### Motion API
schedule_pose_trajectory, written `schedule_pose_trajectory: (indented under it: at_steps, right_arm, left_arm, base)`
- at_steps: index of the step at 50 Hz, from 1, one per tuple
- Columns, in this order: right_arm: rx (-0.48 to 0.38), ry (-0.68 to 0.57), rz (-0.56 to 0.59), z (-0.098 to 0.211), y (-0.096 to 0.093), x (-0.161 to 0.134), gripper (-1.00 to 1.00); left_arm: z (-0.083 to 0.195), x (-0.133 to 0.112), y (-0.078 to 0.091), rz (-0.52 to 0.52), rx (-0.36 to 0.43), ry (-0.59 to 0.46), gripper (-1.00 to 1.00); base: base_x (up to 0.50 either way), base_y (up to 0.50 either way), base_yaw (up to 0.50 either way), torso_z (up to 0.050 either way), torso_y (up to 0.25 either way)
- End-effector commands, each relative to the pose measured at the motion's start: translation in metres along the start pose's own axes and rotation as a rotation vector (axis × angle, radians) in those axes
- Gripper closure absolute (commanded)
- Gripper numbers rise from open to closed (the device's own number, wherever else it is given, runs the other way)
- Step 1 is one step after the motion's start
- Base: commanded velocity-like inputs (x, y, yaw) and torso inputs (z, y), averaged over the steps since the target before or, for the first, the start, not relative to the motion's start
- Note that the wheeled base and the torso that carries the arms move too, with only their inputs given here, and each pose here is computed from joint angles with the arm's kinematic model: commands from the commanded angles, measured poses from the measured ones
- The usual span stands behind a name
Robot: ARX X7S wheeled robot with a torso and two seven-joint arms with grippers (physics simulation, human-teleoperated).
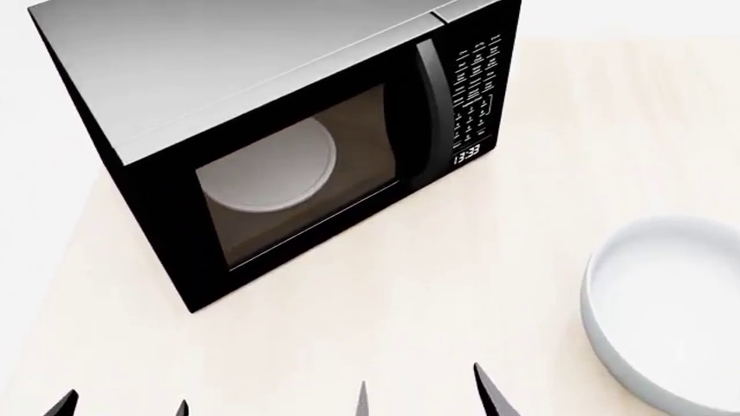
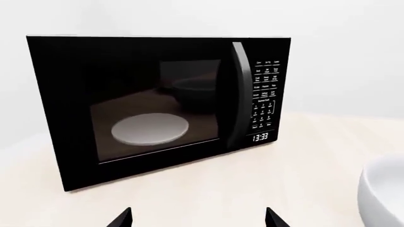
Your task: Open the microwave.
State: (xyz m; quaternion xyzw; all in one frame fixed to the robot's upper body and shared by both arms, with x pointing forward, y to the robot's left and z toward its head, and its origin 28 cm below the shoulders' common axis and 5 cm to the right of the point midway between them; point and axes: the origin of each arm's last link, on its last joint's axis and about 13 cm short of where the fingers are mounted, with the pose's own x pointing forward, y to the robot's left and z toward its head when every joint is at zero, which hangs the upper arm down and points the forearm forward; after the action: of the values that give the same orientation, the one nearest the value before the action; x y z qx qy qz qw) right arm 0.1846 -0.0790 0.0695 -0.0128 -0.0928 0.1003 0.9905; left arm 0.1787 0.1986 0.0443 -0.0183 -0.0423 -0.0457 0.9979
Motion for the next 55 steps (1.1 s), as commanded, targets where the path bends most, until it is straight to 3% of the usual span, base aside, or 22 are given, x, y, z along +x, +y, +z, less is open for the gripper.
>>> schedule_pose_trajectory:
  at_steps: [1, 13, 37, 55]
  right_arm:
    - [-0.051, 0.001, 0.021, 0.021, -0.005, 0.017, -1.0]
    - [-0.082, 0.012, 0.067, 0.041, -0.014, 0.037, -1.0]
    - [-0.142, 0.101, 0.044, 0.053, -0.04, 0.08, -1.0]
    - [-0.183, 0.131, 0.02, 0.067, -0.046, 0.106, -1.0]
  left_arm:
    - [0.001, 0.0, 0.0, -0.001, -0.008, 0.002, -1.0]
    - [0.001, 0.0, 0.0, -0.001, -0.012, 0.003, -1.0]
    - [0.002, 0.001, 0.001, 0.007, -0.022, 0.001, -1.0]
    - [0.001, 0.0, 0.0, 0.001, -0.013, -0.002, -1.0]
  base:
    - [0.0, 0.0, 0.0, 0.0, 0.0]
    - [0.0, 0.0, 0.0, 0.0, 0.0]
    - [0.0, 0.0, 0.0, 0.0, 0.0]
    - [0.0, 0.0, 0.0, 0.0, 0.0]
